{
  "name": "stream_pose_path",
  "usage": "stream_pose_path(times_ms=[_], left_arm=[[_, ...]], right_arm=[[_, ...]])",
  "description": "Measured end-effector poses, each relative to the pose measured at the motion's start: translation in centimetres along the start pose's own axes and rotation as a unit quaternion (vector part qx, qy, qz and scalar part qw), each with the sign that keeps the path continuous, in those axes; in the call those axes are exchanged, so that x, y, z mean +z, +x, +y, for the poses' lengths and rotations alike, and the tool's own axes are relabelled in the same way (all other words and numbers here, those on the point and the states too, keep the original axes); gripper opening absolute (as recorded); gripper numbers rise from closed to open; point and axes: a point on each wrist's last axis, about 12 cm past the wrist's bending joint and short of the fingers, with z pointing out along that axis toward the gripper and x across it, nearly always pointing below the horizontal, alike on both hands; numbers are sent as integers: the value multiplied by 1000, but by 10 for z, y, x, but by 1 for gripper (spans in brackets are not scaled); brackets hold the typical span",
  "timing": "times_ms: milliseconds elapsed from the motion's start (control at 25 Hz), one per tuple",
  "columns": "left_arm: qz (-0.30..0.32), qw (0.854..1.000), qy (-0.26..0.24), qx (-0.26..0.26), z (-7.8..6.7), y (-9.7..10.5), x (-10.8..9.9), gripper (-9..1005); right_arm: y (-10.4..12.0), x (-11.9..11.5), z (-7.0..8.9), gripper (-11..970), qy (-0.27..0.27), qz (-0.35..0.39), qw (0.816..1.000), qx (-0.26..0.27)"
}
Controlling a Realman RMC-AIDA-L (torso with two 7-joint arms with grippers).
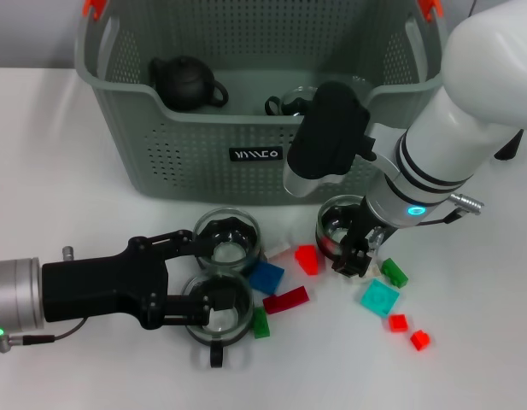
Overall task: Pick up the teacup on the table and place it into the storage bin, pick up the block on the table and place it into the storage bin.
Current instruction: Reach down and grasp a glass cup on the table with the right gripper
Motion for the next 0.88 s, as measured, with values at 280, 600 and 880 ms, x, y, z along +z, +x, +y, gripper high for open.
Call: stream_pose_path(times_ms=[280,600,880], left_arm=[[-1,1000,0,0,0,0,0,876],[0,1000,1,-1,0,1,0,876],[0,1000,1,-2,-1,1,0,876]], right_arm=[[1,-1,2,335,-8,6,1000,-2],[1,-1,3,329,-12,6,1000,-2],[2,-1,5,201,-21,11,1000,-4]])
